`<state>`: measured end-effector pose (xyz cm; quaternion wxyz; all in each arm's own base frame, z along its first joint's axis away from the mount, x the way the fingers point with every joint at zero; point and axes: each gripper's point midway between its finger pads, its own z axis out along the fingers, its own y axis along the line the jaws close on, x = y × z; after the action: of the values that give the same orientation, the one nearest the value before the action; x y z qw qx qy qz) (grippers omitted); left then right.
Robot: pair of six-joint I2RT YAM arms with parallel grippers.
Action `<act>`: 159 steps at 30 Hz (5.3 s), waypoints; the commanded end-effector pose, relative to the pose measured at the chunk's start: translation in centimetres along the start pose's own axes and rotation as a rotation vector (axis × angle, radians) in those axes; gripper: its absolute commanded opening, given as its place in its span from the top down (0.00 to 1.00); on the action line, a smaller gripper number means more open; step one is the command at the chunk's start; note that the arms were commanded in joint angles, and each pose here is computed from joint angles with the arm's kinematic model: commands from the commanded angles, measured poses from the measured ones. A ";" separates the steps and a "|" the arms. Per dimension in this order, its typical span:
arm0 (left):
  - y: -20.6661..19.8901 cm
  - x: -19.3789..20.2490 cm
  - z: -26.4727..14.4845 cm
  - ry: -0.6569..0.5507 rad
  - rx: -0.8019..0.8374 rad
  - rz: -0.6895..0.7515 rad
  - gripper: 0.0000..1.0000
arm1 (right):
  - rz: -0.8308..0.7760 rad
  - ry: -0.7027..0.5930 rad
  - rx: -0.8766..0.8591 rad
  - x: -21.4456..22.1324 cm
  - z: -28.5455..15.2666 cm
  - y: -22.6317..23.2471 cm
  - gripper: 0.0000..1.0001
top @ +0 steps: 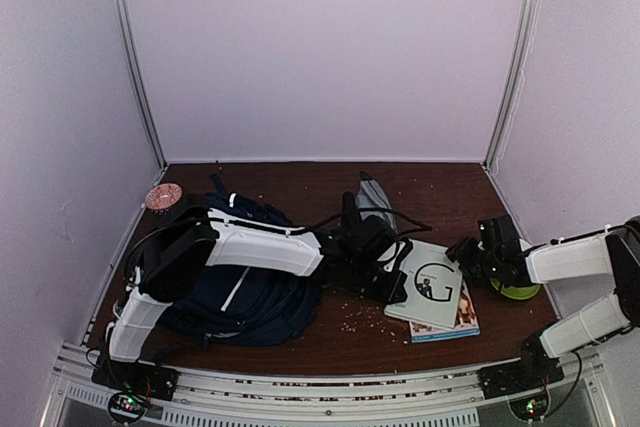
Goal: Pack the student bag
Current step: Pick up the book from the center of the board.
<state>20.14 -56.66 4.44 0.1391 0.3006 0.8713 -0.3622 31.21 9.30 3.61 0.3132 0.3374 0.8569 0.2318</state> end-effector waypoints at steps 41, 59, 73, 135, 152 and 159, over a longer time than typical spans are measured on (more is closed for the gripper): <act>5.3 1.0 -4.5 -0.019 -0.259 -0.063 0.21 | -0.156 0.195 -0.088 4.8 -3.1 -0.9 0.40; 1.1 1.7 -0.6 0.033 0.113 -0.253 0.04 | -0.103 0.362 -0.182 9.8 -3.2 -0.3 0.44; -2.2 -0.2 -2.4 -0.094 0.386 -0.368 0.33 | -0.081 0.393 -0.276 11.1 -4.1 1.5 0.53; -7.7 -9.5 -44.3 -1.495 0.622 -0.306 1.00 | -0.227 0.122 -1.346 8.4 -29.5 29.9 0.10; -6.0 -6.2 -46.4 -1.482 0.644 -0.351 1.00 | -0.174 0.254 -1.350 12.3 -26.5 35.7 0.20; -5.4 -5.7 -47.1 -1.503 0.606 -0.346 1.00 | -0.204 0.260 -1.305 13.6 -25.8 35.1 0.18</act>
<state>21.45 -31.04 38.28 0.5159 -0.1325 0.5255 -0.6634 20.93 37.50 38.40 0.3669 -0.0376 0.5909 0.7175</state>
